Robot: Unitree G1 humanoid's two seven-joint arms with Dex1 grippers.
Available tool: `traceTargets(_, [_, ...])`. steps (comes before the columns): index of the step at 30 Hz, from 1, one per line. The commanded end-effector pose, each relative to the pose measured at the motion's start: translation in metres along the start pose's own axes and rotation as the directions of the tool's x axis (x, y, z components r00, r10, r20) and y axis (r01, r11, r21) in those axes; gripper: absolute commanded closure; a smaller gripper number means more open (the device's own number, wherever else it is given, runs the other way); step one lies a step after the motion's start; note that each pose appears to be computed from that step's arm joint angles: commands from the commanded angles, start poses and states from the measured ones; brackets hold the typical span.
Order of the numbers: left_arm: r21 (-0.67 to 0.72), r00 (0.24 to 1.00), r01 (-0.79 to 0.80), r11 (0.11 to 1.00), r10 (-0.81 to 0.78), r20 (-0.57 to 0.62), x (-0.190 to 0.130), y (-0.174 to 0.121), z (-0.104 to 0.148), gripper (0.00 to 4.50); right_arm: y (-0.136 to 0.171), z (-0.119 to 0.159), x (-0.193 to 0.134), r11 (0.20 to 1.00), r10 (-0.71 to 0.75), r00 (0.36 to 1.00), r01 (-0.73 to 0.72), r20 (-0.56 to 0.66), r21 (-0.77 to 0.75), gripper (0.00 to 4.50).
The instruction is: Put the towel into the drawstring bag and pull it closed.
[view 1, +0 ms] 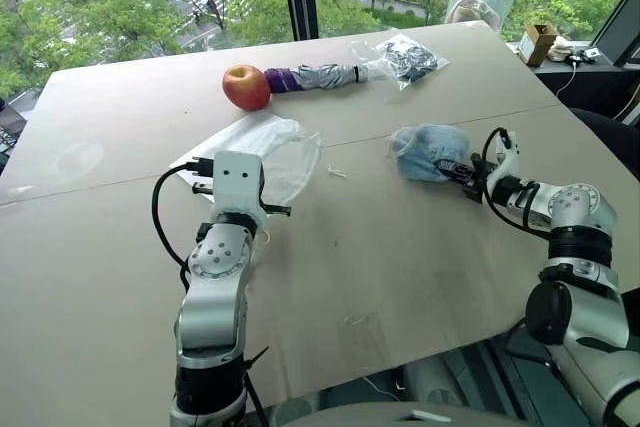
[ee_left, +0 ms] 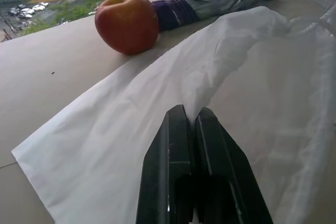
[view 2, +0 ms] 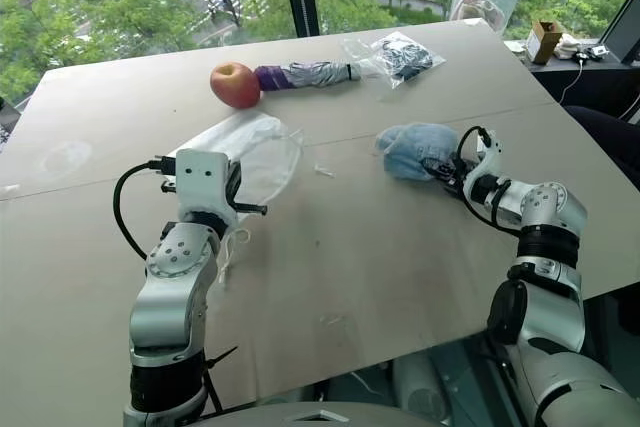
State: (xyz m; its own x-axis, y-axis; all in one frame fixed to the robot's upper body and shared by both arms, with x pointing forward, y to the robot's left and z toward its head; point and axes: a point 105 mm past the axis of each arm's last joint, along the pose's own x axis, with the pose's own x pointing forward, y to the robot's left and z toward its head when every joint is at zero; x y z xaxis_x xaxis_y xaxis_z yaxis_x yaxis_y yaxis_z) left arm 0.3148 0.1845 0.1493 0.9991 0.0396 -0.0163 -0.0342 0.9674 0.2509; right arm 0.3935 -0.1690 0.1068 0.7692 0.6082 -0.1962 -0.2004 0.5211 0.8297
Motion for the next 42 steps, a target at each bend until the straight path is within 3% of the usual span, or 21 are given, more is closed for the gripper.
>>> traceTargets(1, [-0.02, 0.999, 0.015, 1.0, -0.015, 0.039, 0.002, 0.004, 0.009, 4.5, 0.026, 0.005, 0.004, 0.99, 0.141, 0.989, -0.142, 0.049, 0.01, 4.46])
traceTargets(5, [-0.018, 0.999, 0.014, 1.0, -0.013, 0.036, 0.007, 0.01, 0.008, 4.5, 0.083, 0.001, -0.014, 0.902, 0.43, 0.903, -0.43, -0.016, -0.032, 4.46])
traceTargets(7, [-0.009, 0.999, 0.021, 1.0, -0.02, 0.035, 0.01, 0.013, 0.008, 4.5, 0.1, -0.009, -0.021, 0.862, 0.498, 0.864, -0.502, -0.075, -0.064, 4.46])
traceTargets(13, [-0.023, 0.995, 0.087, 0.996, -0.086, 0.055, 0.012, 0.01, 0.013, 4.5, 0.118, -0.048, -0.027, 0.805, 0.54, 0.803, -0.58, -0.253, -0.125, 4.46])
traceTargets(16, [-0.048, 0.986, 0.152, 0.987, -0.148, 0.072, 0.009, 0.007, 0.017, 4.5, 0.133, -0.076, -0.03, 0.74, 0.572, 0.735, -0.654, -0.364, -0.157, 4.46])
traceTargets(23, [-0.083, 0.958, 0.278, 0.957, -0.27, 0.095, 0.001, -0.003, 0.024, 4.5, 0.146, -0.099, -0.025, 0.668, 0.589, 0.673, -0.717, -0.447, -0.198, 4.46])
traceTargets(25, [-0.087, 0.953, 0.296, 0.951, -0.287, 0.099, -0.002, -0.004, 0.025, 4.5, 0.149, -0.098, -0.02, 0.664, 0.593, 0.677, -0.718, -0.437, -0.211, 4.46])
traceTargets(32, [-0.146, 0.92, 0.389, 0.91, -0.374, 0.122, -0.01, -0.008, 0.035, 4.5, 0.135, -0.101, 0.019, 0.699, 0.473, 0.801, -0.594, -0.366, -0.397, 4.46])
traceTargets(39, [-0.144, 0.878, 0.479, 0.866, -0.469, 0.099, -0.018, -0.019, 0.032, 4.5, 0.147, -0.112, 0.041, 0.714, 0.445, 0.824, -0.563, -0.351, -0.417, 4.46])
traceTargets(42, [-0.147, 0.86, 0.509, 0.848, -0.499, 0.104, -0.019, -0.026, 0.033, 4.5, 0.137, -0.119, 0.058, 0.733, 0.331, 0.878, -0.47, -0.346, -0.491, 4.46])
